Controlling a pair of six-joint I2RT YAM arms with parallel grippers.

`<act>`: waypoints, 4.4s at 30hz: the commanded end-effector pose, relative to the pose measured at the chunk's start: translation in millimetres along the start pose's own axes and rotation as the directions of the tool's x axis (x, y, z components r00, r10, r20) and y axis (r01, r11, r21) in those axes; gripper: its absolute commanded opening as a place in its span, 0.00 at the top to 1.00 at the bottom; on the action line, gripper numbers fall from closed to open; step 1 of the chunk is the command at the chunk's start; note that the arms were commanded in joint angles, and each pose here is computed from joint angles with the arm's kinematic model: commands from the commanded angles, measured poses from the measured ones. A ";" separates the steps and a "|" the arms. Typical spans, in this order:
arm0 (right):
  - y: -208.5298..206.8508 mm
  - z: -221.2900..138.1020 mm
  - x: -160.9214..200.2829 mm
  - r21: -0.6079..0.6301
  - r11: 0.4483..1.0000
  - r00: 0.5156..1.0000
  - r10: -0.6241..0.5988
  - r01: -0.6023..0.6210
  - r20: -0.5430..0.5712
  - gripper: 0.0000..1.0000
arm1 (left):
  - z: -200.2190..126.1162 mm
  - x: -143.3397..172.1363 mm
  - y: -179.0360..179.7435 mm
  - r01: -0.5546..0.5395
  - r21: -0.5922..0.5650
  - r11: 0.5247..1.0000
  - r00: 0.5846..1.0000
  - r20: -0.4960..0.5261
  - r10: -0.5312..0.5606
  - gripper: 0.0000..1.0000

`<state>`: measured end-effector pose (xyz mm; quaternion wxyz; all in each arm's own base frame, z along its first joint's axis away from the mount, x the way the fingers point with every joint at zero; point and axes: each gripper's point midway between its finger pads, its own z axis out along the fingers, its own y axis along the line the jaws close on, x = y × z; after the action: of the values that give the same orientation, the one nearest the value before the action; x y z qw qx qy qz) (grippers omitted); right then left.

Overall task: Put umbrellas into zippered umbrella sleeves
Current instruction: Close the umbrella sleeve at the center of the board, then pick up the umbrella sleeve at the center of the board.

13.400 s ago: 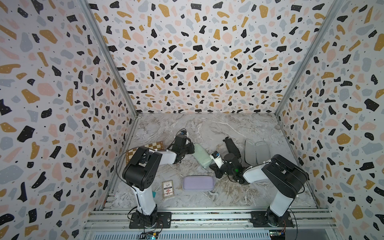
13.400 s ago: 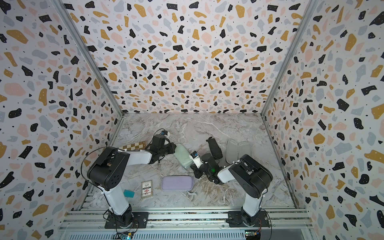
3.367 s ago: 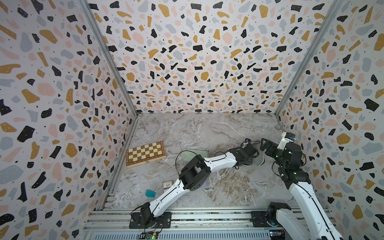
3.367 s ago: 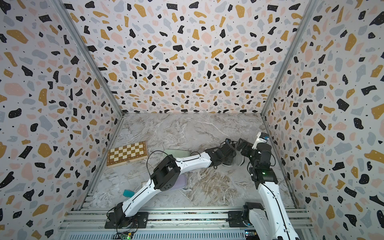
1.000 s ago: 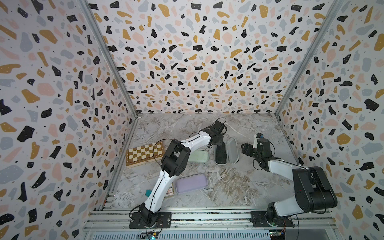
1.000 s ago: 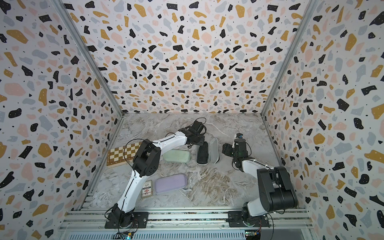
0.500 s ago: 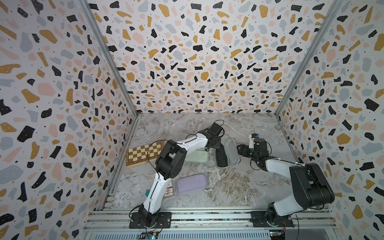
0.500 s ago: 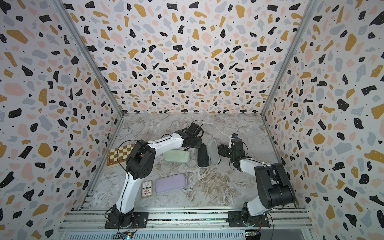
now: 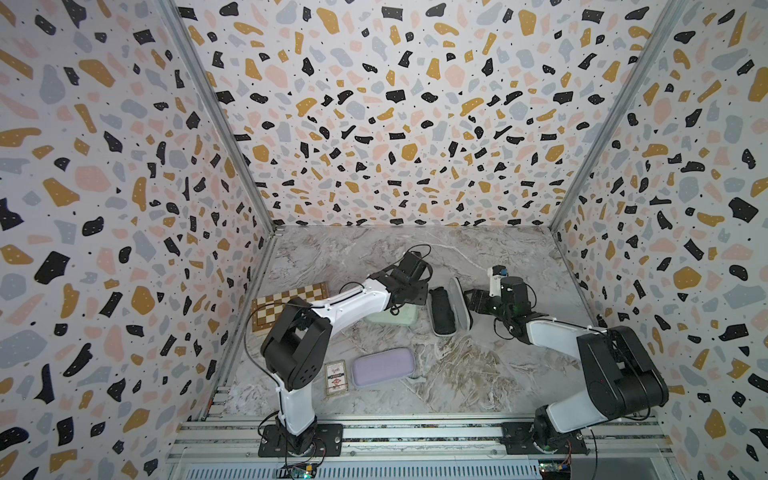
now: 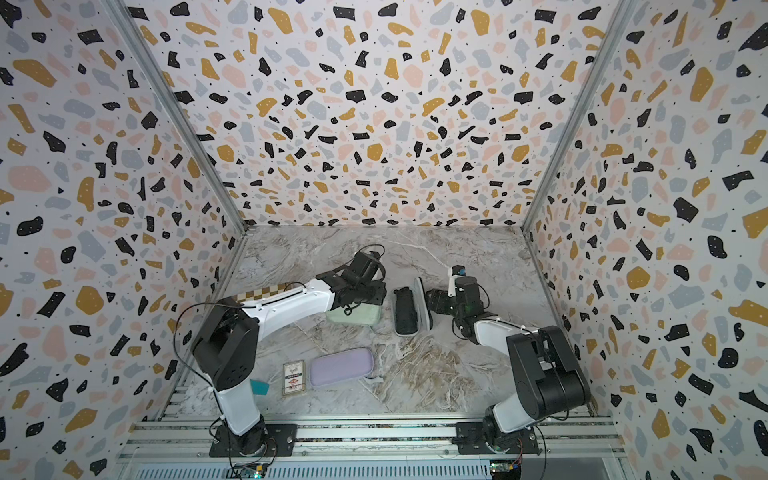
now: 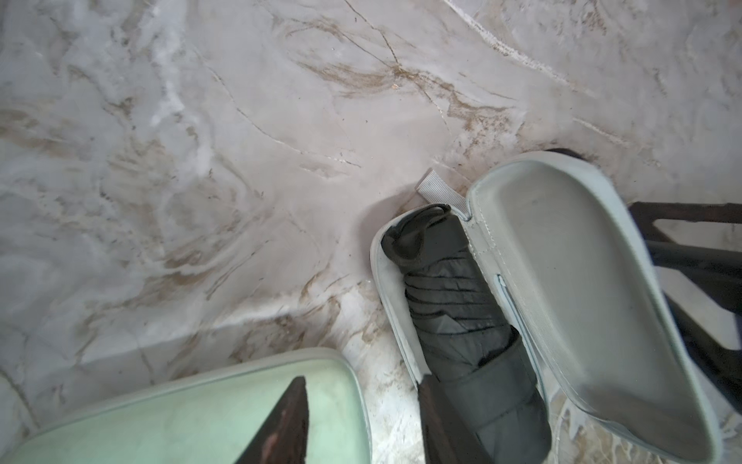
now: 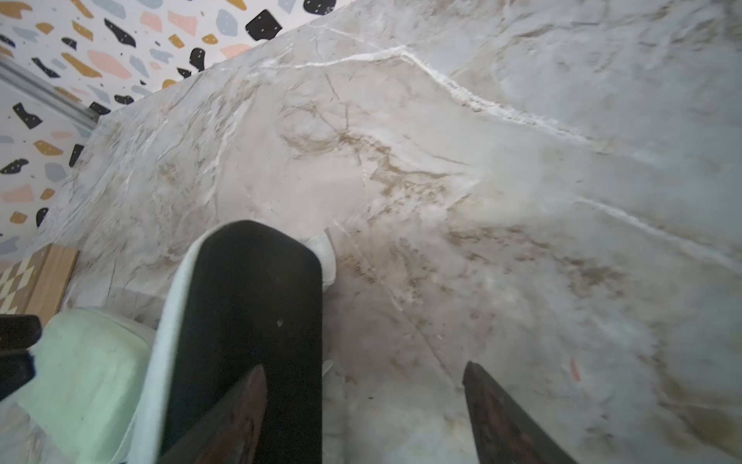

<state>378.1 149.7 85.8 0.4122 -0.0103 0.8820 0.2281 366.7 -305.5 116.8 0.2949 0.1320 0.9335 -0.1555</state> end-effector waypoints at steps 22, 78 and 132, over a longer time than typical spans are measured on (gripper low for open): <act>34.5 43.0 53.4 0.059 0.981 0.972 -0.175 0.186 -0.160 0.14 | 23.0 18.0 -37.3 -0.002 0.153 0.988 1.000 0.023 -0.001 0.58; 91.6 6.6 73.9 -0.524 0.840 0.976 0.028 -0.139 -0.214 0.38 | 71.7 114.0 -12.8 0.057 0.039 0.998 0.980 -0.191 -0.049 0.92; 182.5 -157.5 -14.3 -0.540 0.751 0.901 -0.169 0.381 0.400 0.66 | -226.5 83.2 -59.1 -0.431 0.570 0.700 0.815 0.578 0.030 0.01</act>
<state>245.3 244.6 226.5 0.5152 -0.2136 0.7111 0.4281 175.2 -260.7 254.2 0.4814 0.2716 0.6942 -0.4611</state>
